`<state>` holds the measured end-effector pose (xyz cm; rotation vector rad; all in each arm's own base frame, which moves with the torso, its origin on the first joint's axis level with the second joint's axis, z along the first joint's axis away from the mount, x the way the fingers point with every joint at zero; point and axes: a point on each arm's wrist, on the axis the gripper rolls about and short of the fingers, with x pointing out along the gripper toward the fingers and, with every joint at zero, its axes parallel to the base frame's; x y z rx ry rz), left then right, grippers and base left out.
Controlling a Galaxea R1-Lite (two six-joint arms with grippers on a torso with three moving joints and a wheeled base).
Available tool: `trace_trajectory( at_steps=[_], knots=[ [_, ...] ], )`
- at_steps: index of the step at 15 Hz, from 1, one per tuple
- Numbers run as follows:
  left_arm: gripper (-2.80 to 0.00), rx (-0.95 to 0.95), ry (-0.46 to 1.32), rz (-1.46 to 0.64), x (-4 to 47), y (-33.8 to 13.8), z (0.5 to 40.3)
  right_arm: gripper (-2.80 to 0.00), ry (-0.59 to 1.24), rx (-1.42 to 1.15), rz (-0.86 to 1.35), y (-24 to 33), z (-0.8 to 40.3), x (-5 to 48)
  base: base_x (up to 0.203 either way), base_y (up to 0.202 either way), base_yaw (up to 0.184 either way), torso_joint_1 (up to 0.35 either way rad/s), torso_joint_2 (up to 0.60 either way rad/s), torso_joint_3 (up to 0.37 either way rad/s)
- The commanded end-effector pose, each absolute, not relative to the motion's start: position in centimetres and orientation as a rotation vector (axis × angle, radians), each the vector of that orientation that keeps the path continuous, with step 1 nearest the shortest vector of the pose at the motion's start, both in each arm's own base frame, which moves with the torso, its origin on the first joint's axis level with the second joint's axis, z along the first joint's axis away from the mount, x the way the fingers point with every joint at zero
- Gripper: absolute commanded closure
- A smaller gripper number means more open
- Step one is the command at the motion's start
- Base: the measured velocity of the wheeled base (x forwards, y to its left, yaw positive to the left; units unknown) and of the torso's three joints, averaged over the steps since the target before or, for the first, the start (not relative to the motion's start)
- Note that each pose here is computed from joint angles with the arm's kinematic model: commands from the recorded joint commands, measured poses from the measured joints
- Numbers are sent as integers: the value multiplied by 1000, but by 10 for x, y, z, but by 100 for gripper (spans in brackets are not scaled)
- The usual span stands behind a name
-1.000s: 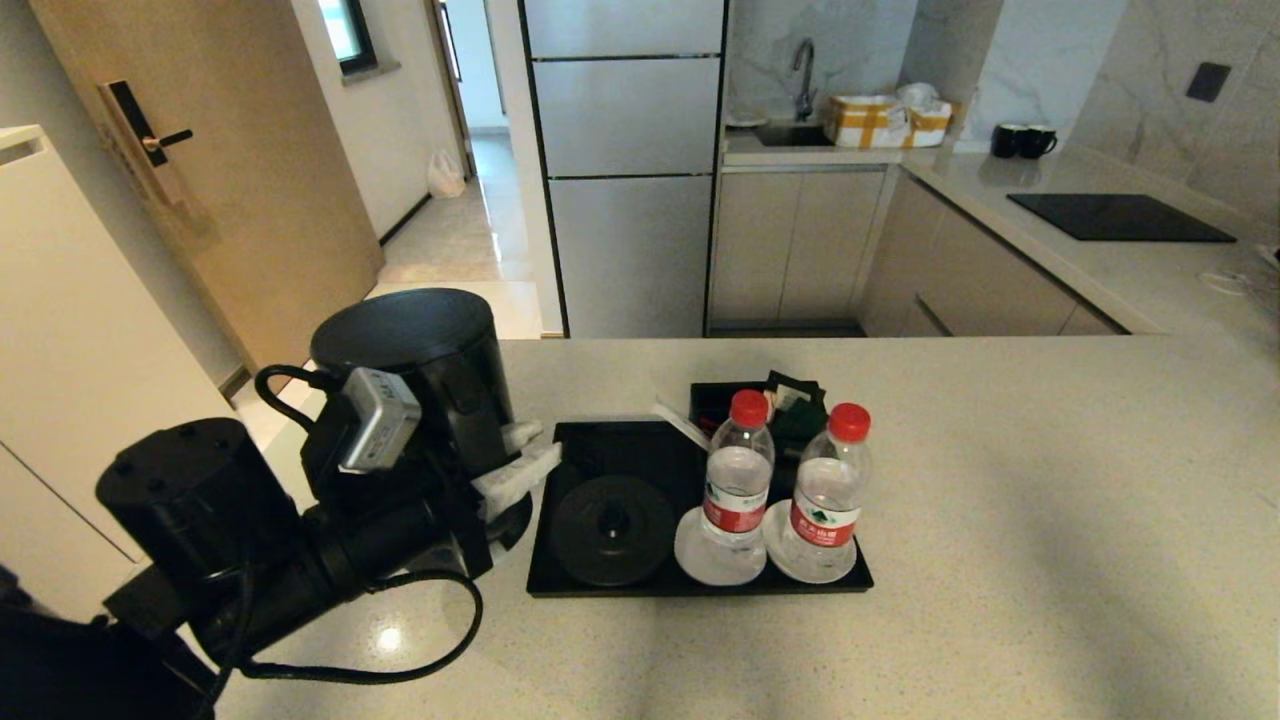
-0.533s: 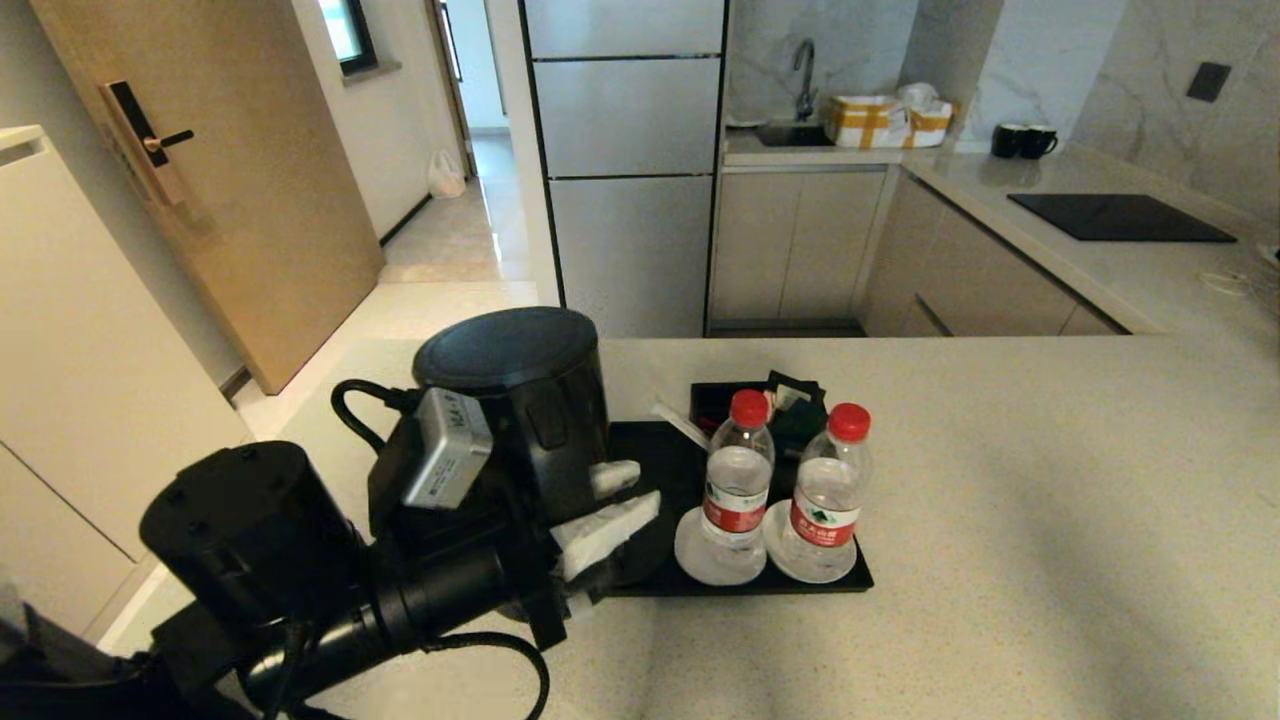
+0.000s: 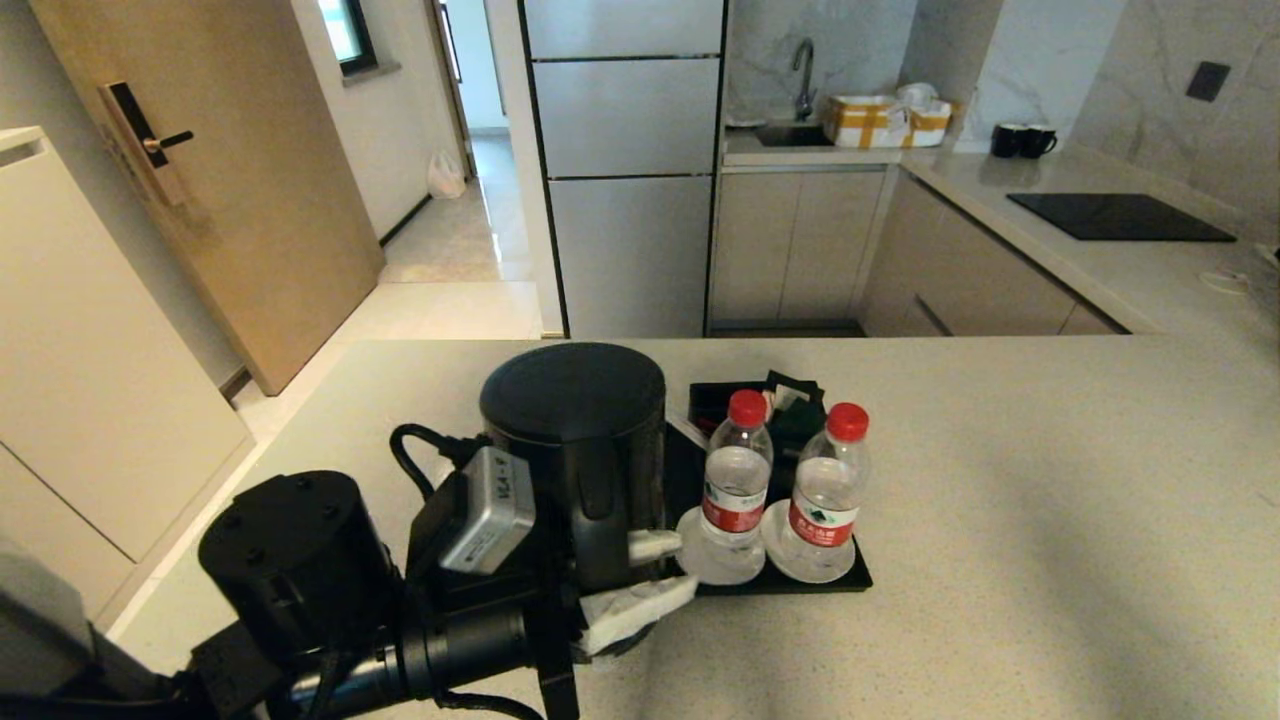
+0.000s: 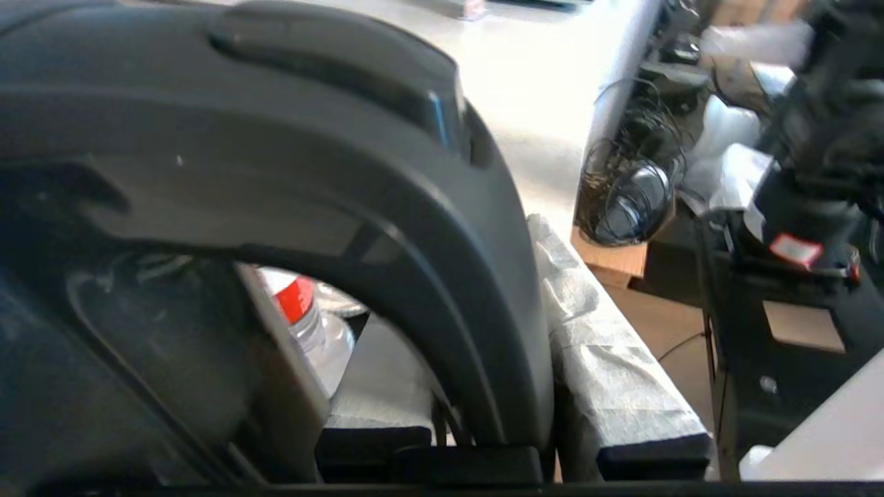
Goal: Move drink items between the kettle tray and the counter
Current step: Return the kettle to its original position
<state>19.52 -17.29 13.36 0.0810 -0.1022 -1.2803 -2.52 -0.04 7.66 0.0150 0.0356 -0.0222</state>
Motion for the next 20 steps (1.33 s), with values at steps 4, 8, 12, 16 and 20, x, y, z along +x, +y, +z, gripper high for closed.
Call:
trace_trajectory(
  at_steps=[4, 8, 12, 16, 20],
  knots=[
    [0, 111, -107, -1306, 225, -169, 122, 0, 35, 15, -22, 0, 77, -25, 0, 0, 0, 0, 0, 0],
    [0, 126, -106, -1331, 240, -168, 115, 0, 35, 15, -22, 0, 77, -25, 0, 0, 0, 0, 0, 0],
    [0, 128, -122, -1350, 253, -171, 113, 0, 34, 15, -22, 0, 77, -25, 0, 0, 0, 0, 0, 0],
    [0, 125, -102, -1371, 266, -177, 101, 0, 34, 15, -22, 0, 77, -25, 0, 0, 0, 0, 0, 0],
    [0, 125, -106, -1391, 270, -179, 100, 0, 34, 15, -22, 0, 77, -25, 0, 0, 0, 0, 0, 0]
  ],
)
